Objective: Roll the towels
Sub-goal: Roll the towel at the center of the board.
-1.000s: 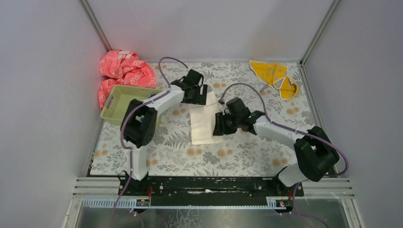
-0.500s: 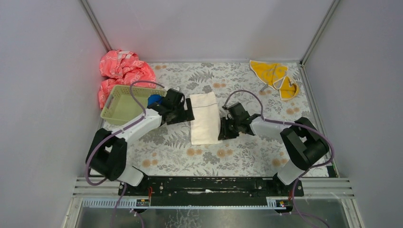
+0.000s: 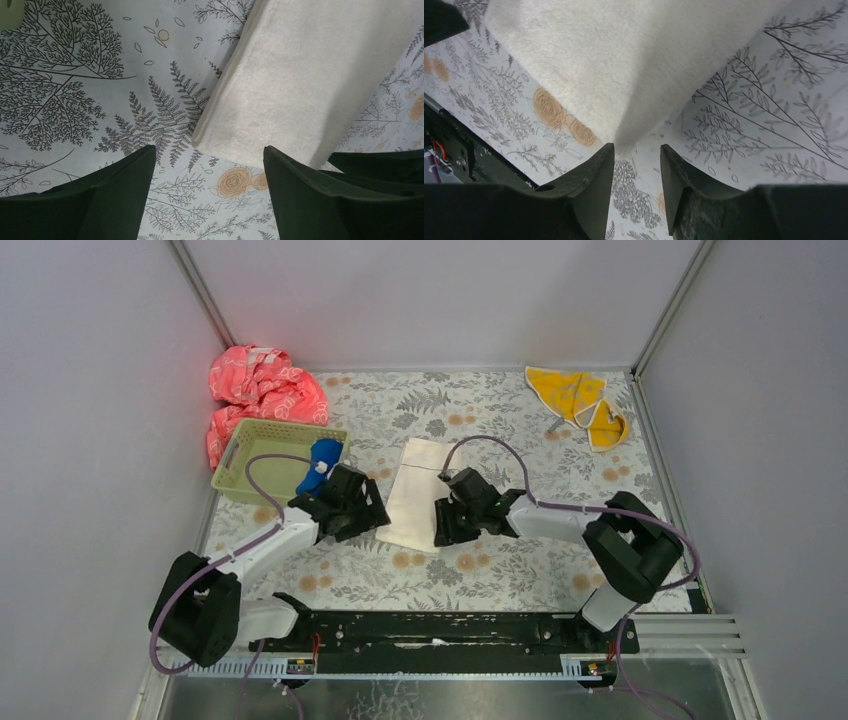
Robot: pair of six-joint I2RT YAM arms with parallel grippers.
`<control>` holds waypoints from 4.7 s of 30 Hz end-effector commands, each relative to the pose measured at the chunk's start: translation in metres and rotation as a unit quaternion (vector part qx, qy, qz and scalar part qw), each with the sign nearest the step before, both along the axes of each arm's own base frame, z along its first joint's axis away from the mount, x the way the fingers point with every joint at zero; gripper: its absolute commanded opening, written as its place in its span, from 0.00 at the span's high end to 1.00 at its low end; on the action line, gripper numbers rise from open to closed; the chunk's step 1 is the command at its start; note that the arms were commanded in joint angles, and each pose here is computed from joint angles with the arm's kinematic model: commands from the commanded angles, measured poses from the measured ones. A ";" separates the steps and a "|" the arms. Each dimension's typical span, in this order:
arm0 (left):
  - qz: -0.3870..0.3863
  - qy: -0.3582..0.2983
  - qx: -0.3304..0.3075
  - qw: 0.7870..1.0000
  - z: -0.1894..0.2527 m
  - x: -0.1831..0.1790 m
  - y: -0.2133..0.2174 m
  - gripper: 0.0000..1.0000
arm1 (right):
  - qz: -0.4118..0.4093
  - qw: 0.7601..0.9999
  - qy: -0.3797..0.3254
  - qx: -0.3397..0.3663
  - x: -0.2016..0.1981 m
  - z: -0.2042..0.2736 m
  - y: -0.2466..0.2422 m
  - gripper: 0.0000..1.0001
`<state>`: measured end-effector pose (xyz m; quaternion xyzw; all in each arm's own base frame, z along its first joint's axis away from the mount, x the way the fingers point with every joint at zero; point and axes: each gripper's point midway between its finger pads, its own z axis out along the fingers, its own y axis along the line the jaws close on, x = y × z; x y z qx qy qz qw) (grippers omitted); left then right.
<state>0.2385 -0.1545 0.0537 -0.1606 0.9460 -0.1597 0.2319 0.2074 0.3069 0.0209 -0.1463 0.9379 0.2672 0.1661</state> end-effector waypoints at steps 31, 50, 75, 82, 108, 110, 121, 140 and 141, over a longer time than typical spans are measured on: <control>0.008 0.059 0.084 0.995 -0.059 -0.013 0.009 0.41 | 0.266 0.949 -0.166 -0.015 0.002 0.039 0.021 0.44; 0.005 0.059 0.081 0.995 -0.059 -0.012 0.008 0.41 | 0.410 0.885 -0.141 -0.171 -0.020 -0.032 -0.004 0.45; 0.088 0.016 -0.030 0.996 -0.007 -0.010 0.025 0.25 | 0.287 0.956 -0.025 0.050 -0.033 0.006 0.068 1.00; 0.091 0.021 -0.043 0.995 -0.009 -0.016 0.017 0.25 | 0.206 0.970 0.050 0.120 -0.029 0.008 0.067 1.00; 0.081 0.027 -0.019 0.996 -0.025 0.012 -0.002 1.00 | 0.271 0.954 -0.117 0.048 -0.011 0.026 0.065 0.63; 0.082 0.029 -0.021 0.996 -0.024 0.011 -0.002 1.00 | 0.284 0.945 -0.161 0.030 -0.011 0.030 0.068 0.59; 0.087 0.031 -0.024 0.995 -0.019 0.010 -0.002 1.00 | 0.344 0.908 -0.240 -0.014 -0.026 0.013 0.081 0.55; 0.108 0.049 -0.052 0.992 -0.022 0.020 0.012 1.00 | 0.363 0.866 -0.275 -0.209 -0.019 -0.039 0.039 0.47; 0.109 0.049 -0.052 0.991 -0.022 0.020 0.014 1.00 | 0.361 0.864 -0.276 -0.215 -0.018 -0.040 0.037 0.49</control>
